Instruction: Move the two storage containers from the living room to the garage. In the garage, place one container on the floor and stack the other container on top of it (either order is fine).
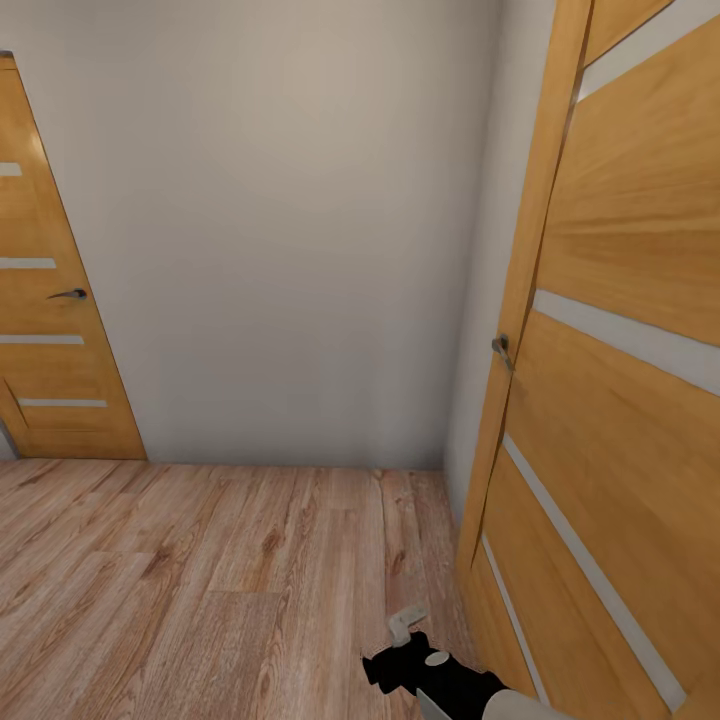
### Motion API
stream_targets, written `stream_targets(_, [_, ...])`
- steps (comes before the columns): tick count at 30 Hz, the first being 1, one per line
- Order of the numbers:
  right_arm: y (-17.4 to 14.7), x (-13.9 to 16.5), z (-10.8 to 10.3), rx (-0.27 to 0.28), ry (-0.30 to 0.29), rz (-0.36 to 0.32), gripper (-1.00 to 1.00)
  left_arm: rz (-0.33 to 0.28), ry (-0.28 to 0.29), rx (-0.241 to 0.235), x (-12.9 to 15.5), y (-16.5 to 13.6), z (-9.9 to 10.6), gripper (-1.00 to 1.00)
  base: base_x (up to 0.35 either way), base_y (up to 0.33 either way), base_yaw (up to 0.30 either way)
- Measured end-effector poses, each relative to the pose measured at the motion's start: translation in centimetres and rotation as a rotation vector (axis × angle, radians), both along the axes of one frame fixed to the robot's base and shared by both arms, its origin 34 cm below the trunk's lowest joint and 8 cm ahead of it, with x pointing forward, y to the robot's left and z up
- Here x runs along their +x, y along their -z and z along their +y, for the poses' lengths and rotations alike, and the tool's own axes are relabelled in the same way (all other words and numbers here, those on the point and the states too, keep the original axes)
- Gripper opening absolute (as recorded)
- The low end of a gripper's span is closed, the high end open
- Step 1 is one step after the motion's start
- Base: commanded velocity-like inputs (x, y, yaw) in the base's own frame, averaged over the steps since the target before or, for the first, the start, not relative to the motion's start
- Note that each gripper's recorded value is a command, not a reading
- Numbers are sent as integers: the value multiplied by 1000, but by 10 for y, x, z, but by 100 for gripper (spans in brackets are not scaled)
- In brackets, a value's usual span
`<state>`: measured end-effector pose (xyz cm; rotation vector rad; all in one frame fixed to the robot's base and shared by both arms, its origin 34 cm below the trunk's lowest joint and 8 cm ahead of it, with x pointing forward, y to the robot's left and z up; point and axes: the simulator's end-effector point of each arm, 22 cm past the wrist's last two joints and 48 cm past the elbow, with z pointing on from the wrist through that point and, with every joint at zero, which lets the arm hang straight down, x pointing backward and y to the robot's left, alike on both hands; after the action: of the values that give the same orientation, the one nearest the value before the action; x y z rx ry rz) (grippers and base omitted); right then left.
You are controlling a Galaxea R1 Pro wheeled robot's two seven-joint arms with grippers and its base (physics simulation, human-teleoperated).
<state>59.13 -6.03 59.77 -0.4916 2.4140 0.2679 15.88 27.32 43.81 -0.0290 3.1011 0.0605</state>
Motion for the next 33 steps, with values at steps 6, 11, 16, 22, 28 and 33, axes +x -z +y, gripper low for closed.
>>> stream_targets(6, [12,-10,-15,-21,19,8,100,1,0,0,0,0,0,100,0,0,0])
stream_targets(11, [31,-41,-16,-21,22,49,100,1,0,0,0,0,0,100,0,0,0])
stream_targets(16, [46,-67,-16,-21,22,86,100,0,0,0,0,0,0,100,0,0,0])
stream_targets(22, [63,-97,-19,-27,21,130,100,1,0,0,0,0,0,100,0,0,0])
stream_targets(28, [83,-129,-41,-70,42,180,100,0,0,0,0,0,0,100,0,0,0])
stream_targets(33, [90,-146,-42,-70,45,201,100,1,0,0,0,0,0,100,0,0,0])
